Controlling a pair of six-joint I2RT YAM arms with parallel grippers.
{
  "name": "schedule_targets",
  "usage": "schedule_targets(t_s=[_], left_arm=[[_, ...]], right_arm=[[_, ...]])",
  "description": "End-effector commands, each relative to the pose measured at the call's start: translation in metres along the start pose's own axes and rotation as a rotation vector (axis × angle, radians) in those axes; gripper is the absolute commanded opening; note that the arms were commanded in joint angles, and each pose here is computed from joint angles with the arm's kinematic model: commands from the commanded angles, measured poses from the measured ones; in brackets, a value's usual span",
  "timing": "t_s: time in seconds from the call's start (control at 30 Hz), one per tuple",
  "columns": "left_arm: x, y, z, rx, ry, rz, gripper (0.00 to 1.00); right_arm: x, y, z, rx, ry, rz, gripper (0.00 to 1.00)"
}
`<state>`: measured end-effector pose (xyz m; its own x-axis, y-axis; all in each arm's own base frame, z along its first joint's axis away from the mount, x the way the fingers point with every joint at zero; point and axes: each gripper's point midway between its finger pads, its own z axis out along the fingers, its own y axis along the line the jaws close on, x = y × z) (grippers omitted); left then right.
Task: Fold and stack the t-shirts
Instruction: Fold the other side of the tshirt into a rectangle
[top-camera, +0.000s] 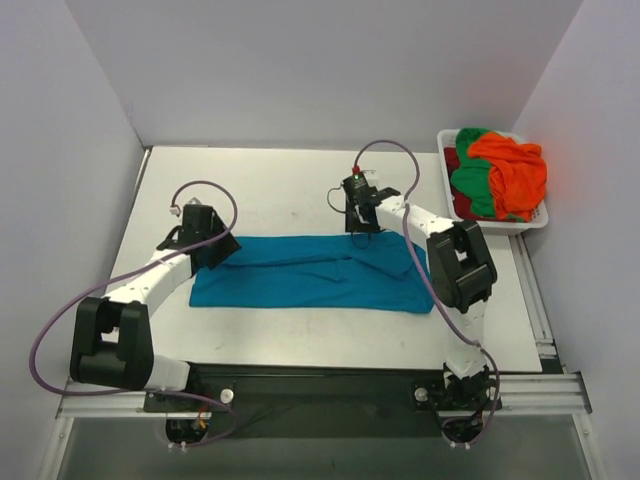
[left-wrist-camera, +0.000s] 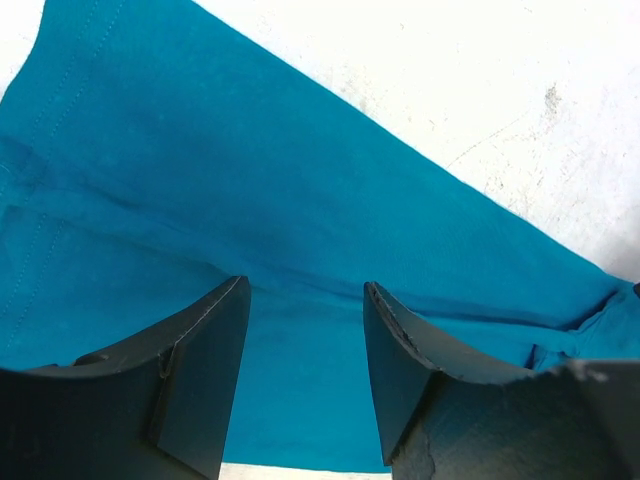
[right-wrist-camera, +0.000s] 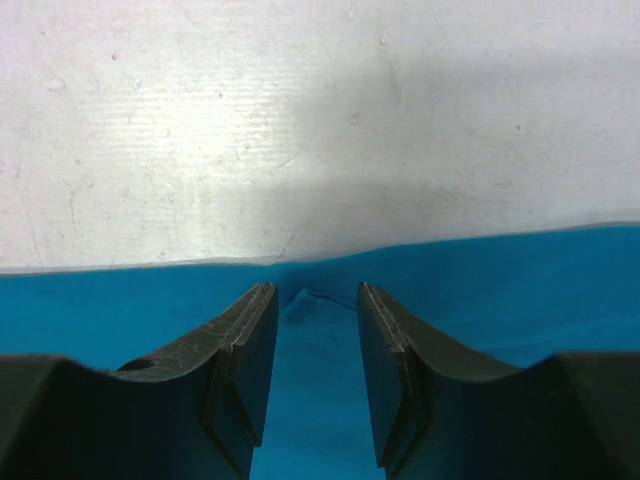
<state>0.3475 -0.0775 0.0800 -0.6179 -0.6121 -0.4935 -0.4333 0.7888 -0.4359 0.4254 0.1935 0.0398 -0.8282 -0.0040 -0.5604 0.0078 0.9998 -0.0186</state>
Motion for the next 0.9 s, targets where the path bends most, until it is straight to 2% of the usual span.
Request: schedule_targets(t_s=[0.0, 0.3, 0.53, 0.8, 0.87], left_arm=[[-0.009, -0.01, 0.0, 0.037, -0.043, -0.005, 0.59], [-0.001, -0.007, 0.003, 0.03, -0.028, 0.005, 0.59], [0.0, -0.007, 0.004, 0.029, -0.027, 0.006, 0.59], [-0.001, -0.007, 0.004, 0.029, -0.027, 0.007, 0.59], [0.0, -0.007, 0.004, 0.028, -0.026, 0.007, 0.58]], right_arm=[[-0.015, -0.002, -0.004, 0.056, -0.036, 0.007, 0.38], [0.0, 0.004, 0.008, 0.094, -0.001, 0.002, 0.26], [0.001, 0.005, 0.001, 0.101, -0.013, 0.001, 0.22], [0.001, 0.003, -0.011, 0.089, -0.02, 0.016, 0.02], [0.003, 0.003, -0.014, 0.086, -0.019, 0.02, 0.0]])
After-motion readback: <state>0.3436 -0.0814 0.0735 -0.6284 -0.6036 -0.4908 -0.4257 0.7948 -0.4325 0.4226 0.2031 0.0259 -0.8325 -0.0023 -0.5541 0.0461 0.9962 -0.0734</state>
